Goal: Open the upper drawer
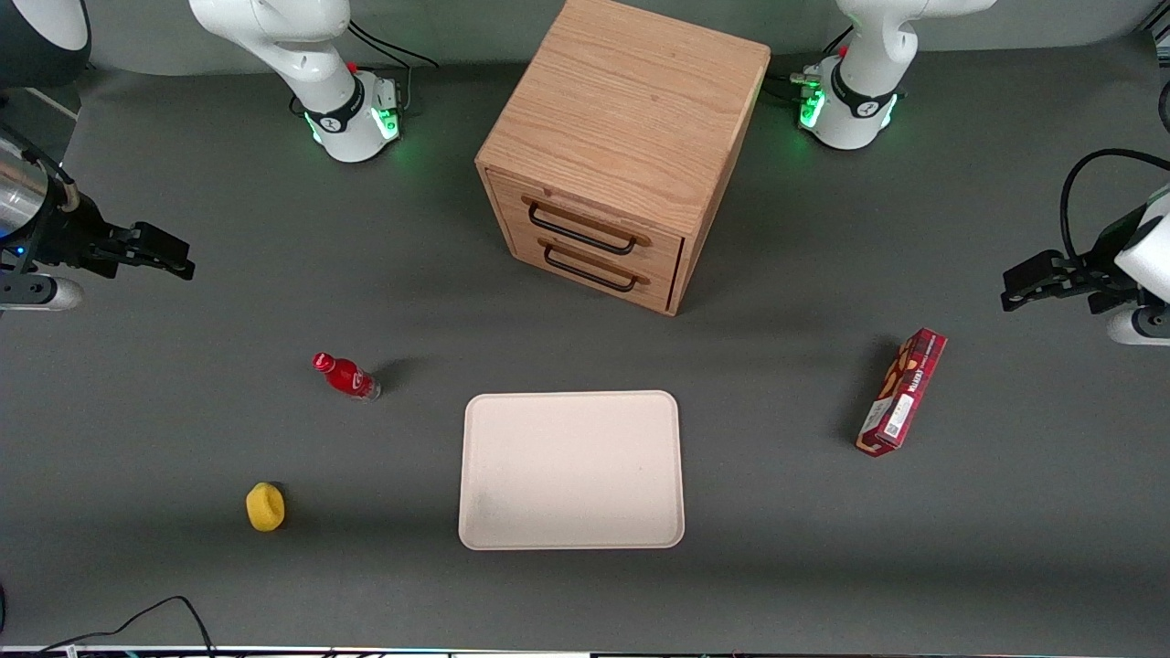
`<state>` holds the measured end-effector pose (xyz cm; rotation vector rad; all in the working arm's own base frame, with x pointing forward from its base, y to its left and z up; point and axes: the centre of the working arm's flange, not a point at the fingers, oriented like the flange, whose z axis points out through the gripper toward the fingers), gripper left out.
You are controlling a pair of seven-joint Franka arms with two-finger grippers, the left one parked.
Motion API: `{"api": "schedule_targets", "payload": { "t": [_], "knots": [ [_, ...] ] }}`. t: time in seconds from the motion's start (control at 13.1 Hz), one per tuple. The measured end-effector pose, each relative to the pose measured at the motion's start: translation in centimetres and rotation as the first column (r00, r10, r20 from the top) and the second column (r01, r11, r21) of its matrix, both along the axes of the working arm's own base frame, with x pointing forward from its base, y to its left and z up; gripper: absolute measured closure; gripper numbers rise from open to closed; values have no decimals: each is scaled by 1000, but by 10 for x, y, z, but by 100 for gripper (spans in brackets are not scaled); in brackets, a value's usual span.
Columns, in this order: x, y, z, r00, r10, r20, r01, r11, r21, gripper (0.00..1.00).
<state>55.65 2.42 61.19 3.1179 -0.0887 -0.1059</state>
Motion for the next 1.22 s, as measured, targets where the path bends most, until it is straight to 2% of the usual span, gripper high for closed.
{"api": "schedule_targets", "payload": {
  "t": [0.3,0.46,0.61,0.68,0.84,0.99,1.14,1.22],
  "knots": [
    [0,16,-3,1000,24,-7,-23,999,31,0],
    [-3,70,-10,992,124,-21,-123,991,56,0],
    [-18,161,-22,953,301,-32,-297,950,97,0],
    [-28,208,-28,920,392,-14,-387,914,117,0],
    [-44,284,-40,848,527,63,-529,833,161,0],
    [-45,333,-62,742,653,154,-670,711,212,0],
    [-30,348,-100,642,742,193,-763,593,259,0],
    [-24,354,-119,608,767,206,-787,549,281,0]
  ]
}}
